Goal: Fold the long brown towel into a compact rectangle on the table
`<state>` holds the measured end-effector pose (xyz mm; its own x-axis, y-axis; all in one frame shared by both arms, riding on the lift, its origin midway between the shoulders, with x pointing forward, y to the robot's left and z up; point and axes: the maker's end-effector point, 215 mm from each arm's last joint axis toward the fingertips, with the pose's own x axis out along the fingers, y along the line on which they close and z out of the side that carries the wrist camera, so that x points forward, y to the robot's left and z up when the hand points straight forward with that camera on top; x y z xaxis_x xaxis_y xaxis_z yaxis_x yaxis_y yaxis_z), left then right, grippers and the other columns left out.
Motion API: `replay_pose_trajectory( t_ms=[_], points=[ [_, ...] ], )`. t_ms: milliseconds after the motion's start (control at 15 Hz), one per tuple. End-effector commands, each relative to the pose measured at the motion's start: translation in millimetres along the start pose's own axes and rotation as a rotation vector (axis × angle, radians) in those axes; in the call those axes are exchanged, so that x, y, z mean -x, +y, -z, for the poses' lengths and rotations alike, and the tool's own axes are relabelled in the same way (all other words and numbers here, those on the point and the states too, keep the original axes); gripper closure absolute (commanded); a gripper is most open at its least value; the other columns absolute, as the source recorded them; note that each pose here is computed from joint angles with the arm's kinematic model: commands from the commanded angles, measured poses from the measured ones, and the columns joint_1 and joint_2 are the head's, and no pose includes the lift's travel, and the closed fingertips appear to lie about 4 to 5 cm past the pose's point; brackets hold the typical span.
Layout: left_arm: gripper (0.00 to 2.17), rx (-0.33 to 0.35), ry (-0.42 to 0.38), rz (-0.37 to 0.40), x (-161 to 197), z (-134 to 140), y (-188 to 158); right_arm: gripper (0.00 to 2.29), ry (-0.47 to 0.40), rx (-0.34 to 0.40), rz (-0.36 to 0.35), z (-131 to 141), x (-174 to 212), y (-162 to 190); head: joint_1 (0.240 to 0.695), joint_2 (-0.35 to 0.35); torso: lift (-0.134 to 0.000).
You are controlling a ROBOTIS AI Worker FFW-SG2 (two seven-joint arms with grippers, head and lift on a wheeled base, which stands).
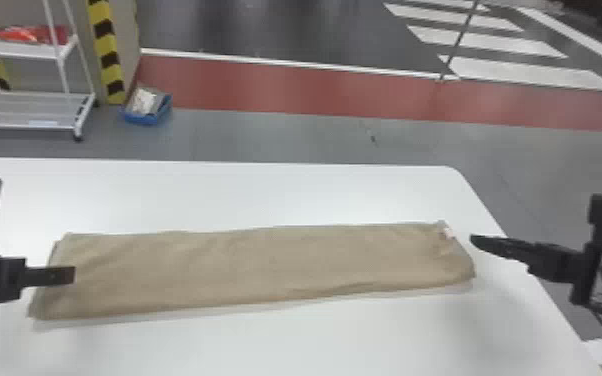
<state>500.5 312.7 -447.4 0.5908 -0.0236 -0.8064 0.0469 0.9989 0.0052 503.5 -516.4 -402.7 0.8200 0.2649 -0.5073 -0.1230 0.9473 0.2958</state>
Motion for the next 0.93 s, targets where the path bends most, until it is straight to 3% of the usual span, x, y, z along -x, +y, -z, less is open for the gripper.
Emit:
replay_pose_trajectory(
  t_ms=[0,467,600,867],
  points=[
    [0.27,-0.001,-0.001,-0.001,0.0,-0.2,0.3,0.28,0.001,0.0,-0.001,1.3,0.9,0.2,0.695,-0.221,-0.124],
    [0.43,-0.003,0.003,0.015,-0.7,1.5,-2.9,0.28,0.001,0.001,0.0,0.5,2.3,0.8,0.695,-0.225,-0.124],
    [0.61,-0.004,0.011,0.012,-2.7,4.7,-2.0,0.28,0.005,-0.002,0.002,3.2,3.2,0.1,0.695,-0.226,-0.124],
    [0.61,-0.006,0.013,0.014,-2.6,5.3,-3.3,0.28,0.003,0.0,0.001,2.3,3.1,0.4,0.695,-0.225,-0.124]
  ],
)
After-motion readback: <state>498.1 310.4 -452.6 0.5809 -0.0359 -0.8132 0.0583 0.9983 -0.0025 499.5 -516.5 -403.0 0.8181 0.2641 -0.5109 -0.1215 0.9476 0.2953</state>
